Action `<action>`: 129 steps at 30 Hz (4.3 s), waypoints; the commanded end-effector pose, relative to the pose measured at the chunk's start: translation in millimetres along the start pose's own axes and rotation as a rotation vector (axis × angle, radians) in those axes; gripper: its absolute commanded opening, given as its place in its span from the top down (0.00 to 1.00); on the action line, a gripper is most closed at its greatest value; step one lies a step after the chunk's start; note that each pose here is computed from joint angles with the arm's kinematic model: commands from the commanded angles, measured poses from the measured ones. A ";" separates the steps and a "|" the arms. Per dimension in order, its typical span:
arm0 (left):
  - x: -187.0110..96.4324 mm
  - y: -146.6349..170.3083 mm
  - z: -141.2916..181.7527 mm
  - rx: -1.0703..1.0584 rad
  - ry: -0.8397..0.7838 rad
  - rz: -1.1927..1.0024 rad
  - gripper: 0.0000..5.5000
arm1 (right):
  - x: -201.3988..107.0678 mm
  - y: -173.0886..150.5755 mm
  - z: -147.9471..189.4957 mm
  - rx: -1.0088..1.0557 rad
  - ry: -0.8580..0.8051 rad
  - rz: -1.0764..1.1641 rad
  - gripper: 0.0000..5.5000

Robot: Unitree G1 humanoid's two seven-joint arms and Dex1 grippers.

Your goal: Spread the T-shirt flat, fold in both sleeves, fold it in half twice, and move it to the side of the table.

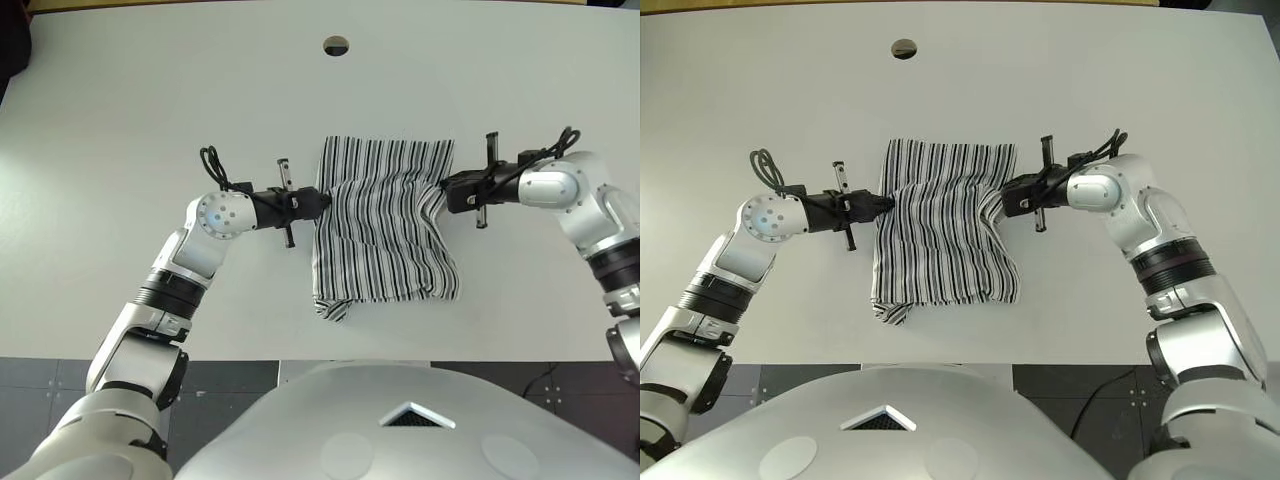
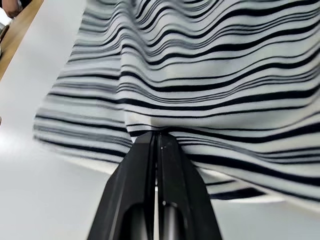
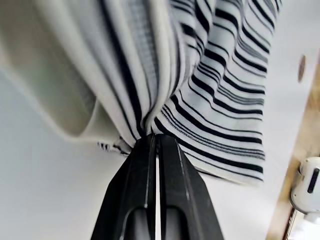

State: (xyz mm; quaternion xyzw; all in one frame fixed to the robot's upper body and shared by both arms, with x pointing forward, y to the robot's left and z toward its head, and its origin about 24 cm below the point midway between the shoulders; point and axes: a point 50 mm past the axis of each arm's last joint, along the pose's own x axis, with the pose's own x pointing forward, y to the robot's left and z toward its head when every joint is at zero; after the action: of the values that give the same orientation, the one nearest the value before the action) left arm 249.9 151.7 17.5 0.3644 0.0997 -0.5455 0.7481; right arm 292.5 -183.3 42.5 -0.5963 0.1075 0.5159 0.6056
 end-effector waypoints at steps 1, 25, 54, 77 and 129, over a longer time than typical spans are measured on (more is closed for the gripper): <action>-2.1 -8.7 2.3 0.000 -0.017 -0.021 0.98 | 14.2 4.6 -6.7 0.032 0.028 -0.002 0.98; -89.4 -27.4 11.6 0.583 -0.040 0.328 0.63 | -79.9 49.6 -13.6 -0.613 -0.103 -0.157 0.79; -41.9 -78.7 24.2 0.654 -0.128 -0.025 0.50 | -62.6 99.8 41.0 -0.891 -0.573 -0.112 0.59; -47.1 -88.7 9.1 0.630 -0.091 -0.079 0.81 | -94.4 78.9 9.1 -0.756 -0.323 -0.051 0.58; -69.8 -80.8 25.6 -0.389 -0.193 -0.340 0.98 | -83.7 82.7 60.5 0.890 -0.621 0.342 0.98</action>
State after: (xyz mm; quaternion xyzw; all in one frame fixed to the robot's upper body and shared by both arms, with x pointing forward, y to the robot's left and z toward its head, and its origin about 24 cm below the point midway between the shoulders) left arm 129.8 175.9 30.4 0.1711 0.1745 -0.7022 0.6687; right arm 149.2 -193.2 64.0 -0.0851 0.2314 0.6899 0.6807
